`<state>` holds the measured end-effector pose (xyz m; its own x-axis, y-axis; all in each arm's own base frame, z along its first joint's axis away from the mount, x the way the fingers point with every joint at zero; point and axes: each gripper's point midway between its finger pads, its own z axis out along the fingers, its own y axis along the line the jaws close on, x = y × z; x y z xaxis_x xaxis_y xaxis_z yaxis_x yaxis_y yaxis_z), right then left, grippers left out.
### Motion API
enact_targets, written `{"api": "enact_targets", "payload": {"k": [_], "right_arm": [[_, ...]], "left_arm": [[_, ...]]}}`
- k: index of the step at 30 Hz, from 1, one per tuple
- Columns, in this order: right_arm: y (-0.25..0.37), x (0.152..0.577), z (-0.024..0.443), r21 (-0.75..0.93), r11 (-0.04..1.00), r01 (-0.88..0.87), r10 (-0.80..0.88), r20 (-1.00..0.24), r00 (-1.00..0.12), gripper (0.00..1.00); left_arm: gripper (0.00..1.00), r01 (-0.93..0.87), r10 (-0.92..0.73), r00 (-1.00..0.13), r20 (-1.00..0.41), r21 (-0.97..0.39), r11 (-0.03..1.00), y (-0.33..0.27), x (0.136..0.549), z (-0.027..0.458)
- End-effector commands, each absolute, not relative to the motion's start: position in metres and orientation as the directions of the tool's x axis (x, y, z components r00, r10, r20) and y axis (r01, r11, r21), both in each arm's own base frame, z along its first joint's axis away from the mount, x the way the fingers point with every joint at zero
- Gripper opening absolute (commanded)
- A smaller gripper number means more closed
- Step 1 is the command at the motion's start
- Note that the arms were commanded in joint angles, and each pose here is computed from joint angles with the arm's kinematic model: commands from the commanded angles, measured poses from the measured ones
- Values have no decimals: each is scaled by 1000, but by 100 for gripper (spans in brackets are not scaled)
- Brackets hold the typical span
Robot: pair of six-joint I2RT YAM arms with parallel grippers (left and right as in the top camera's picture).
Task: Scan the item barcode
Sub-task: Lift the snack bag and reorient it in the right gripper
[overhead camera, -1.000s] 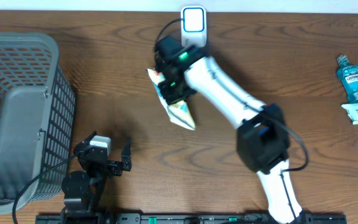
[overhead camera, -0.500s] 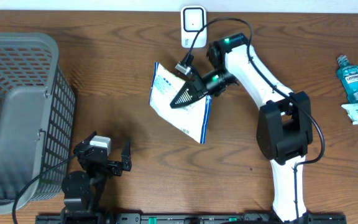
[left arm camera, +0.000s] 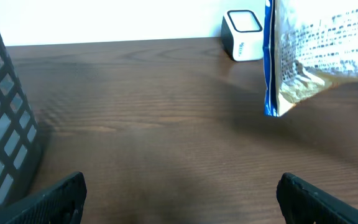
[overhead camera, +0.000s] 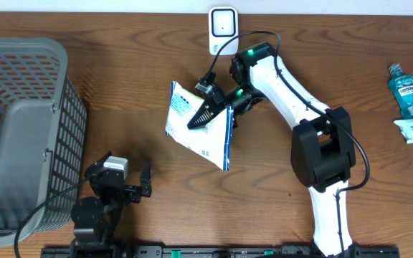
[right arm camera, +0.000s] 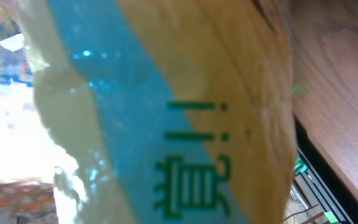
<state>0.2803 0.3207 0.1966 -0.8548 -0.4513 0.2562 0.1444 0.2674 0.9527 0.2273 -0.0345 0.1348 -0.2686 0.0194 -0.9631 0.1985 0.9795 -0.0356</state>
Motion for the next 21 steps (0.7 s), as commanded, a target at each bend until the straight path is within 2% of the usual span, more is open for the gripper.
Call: {"api": "enact_targets", "payload": {"k": [1,8,12,21], "right_arm": [[322,275,209,962,242,124,-459,226,-859,1],[312,256,185,957,255,139,-474,249,-845,1],[290,243,179,967,223,123,-460,216,-861,1],[241,215,202,991,101,-93,-396,-46,-917,1]], "left_arm": [[98,200,31,-295,-955,-30,979,-34,226,124],[98,200,31,-295,-955,-30,979,-34,226,124],[98,200,31,-295,-955,-30,979,-34,226,124],[98,200,31,-295,-955,-30,979,-34,226,124]]}}
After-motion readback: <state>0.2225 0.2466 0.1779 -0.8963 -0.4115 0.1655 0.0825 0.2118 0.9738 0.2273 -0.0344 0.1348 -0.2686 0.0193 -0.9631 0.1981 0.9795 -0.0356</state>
